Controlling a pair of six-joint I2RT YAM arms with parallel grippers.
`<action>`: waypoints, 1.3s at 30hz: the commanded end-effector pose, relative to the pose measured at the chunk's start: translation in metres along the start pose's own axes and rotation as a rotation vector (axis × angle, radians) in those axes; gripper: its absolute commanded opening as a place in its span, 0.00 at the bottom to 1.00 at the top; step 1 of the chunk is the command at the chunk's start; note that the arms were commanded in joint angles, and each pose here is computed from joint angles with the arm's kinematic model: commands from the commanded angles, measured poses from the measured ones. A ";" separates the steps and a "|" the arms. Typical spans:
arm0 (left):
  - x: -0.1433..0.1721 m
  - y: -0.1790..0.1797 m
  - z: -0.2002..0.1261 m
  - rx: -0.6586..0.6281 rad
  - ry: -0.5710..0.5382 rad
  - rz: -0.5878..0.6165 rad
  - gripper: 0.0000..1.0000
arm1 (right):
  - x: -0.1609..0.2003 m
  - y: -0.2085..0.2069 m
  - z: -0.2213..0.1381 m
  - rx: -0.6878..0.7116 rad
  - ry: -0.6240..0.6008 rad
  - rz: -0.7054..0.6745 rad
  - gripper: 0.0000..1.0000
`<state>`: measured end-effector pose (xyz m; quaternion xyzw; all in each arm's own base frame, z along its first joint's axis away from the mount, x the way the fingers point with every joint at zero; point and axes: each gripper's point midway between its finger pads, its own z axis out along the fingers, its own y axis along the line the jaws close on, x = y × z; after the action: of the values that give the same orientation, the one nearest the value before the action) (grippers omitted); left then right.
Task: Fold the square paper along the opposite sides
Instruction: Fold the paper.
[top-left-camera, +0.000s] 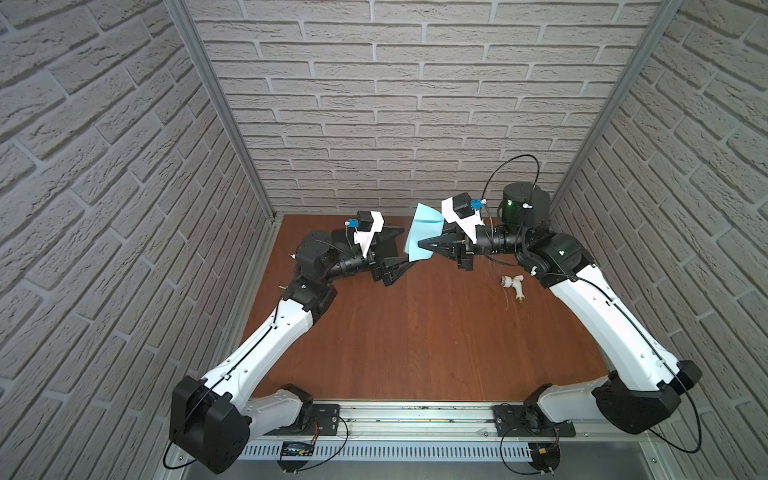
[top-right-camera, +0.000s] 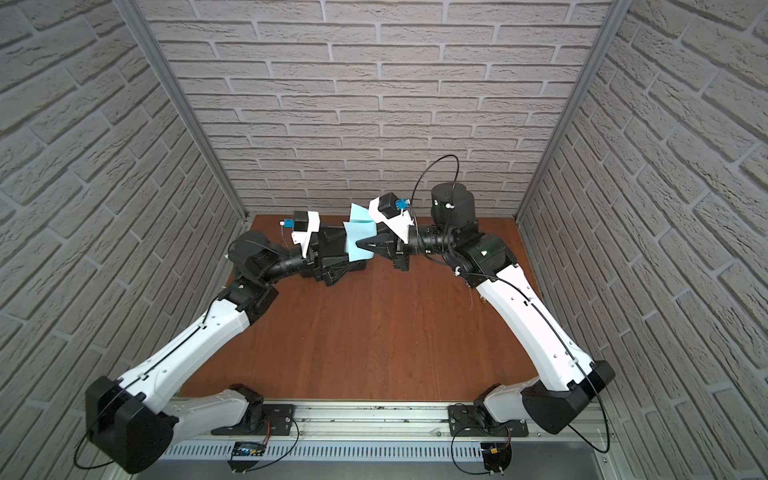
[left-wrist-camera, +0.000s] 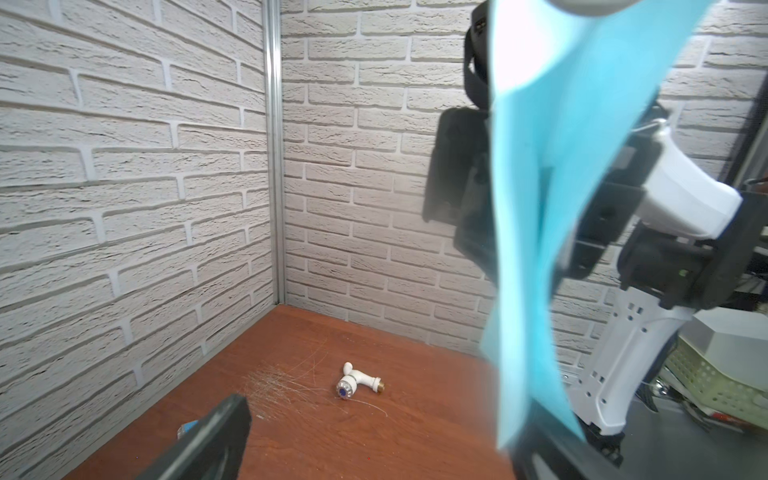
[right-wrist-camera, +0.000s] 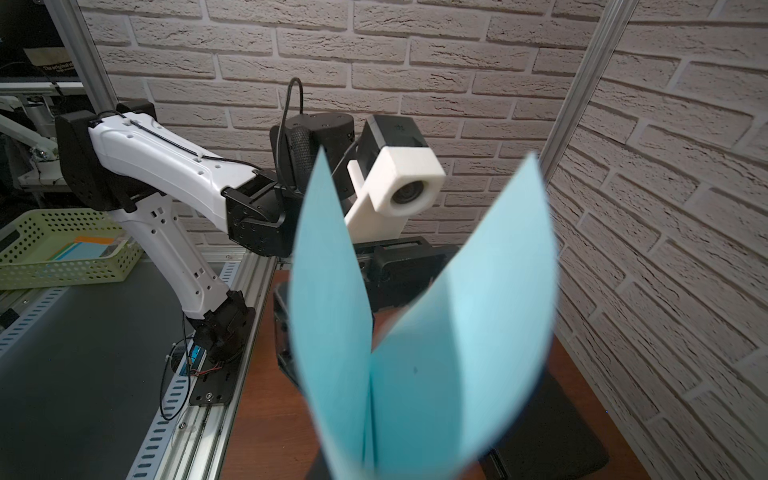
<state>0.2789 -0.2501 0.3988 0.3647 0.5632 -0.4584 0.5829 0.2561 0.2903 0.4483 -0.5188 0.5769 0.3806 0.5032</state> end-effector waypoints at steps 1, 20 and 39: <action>-0.005 -0.030 -0.005 0.115 0.036 0.063 0.98 | -0.008 -0.004 -0.002 0.022 -0.013 -0.034 0.10; -0.024 -0.017 0.005 0.033 -0.013 0.133 0.98 | 0.005 -0.001 0.005 -0.015 0.002 0.013 0.10; -0.028 -0.022 0.013 0.059 -0.016 0.142 0.50 | 0.011 -0.001 0.008 -0.025 0.016 0.023 0.10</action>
<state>0.2703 -0.2647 0.4102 0.4044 0.5463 -0.4365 0.5894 0.2604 0.2922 0.4363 -0.5175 0.5893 0.3818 0.4890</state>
